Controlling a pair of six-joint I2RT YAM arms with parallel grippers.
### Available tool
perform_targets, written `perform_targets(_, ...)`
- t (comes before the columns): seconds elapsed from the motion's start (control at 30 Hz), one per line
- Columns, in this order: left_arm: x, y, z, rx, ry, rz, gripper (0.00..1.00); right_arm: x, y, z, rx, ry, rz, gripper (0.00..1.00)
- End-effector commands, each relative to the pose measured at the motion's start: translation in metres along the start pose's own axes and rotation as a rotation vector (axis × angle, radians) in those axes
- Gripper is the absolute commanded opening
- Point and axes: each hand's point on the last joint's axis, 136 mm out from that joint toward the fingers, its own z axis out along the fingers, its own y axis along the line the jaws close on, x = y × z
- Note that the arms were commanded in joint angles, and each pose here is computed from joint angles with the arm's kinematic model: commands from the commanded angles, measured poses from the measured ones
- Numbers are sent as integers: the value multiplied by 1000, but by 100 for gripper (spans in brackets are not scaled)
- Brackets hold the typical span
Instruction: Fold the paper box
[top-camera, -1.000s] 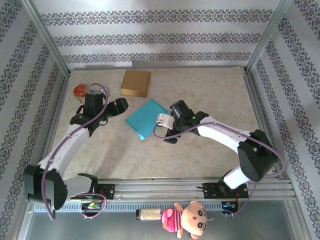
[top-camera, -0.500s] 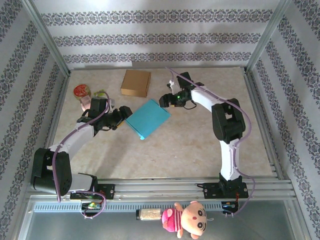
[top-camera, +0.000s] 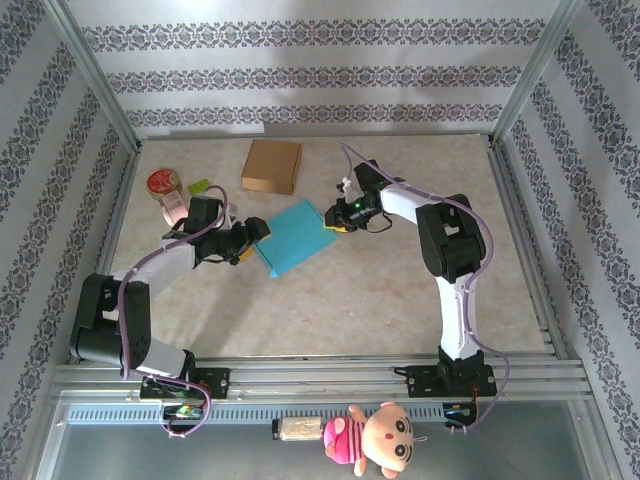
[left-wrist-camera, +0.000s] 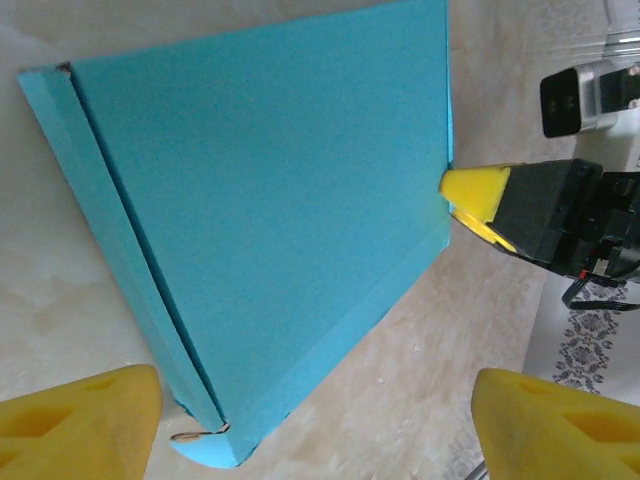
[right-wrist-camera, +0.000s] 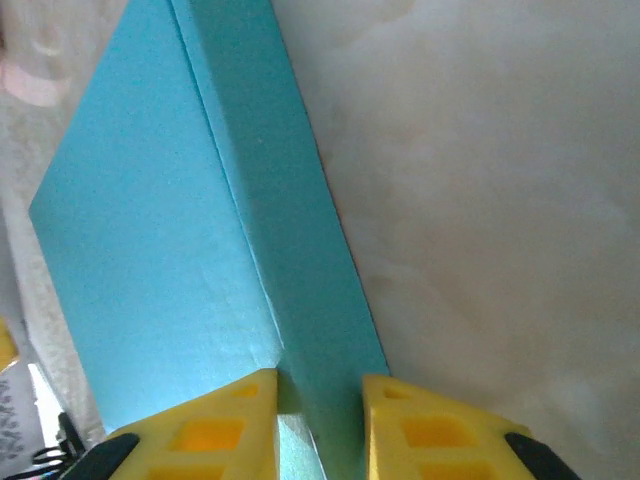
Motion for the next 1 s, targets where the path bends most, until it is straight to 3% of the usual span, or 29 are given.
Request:
perform_targets(0.0, -16, -23, -1, 115, -39, 48, 82, 12, -20, -3, 0, 18, 101, 24)
perform_targets(0.23, -30, -18, 7, 150, -59, 35, 82, 12, -40, -12, -22, 19, 175, 20)
perform_targets(0.5, -35, 9, 25, 54, -53, 36, 83, 6, -52, -17, -25, 8, 209, 17)
perform_targets(0.97, -44, -15, 73, 267, 1, 32, 83, -8, -75, -22, -138, -25, 328, 16)
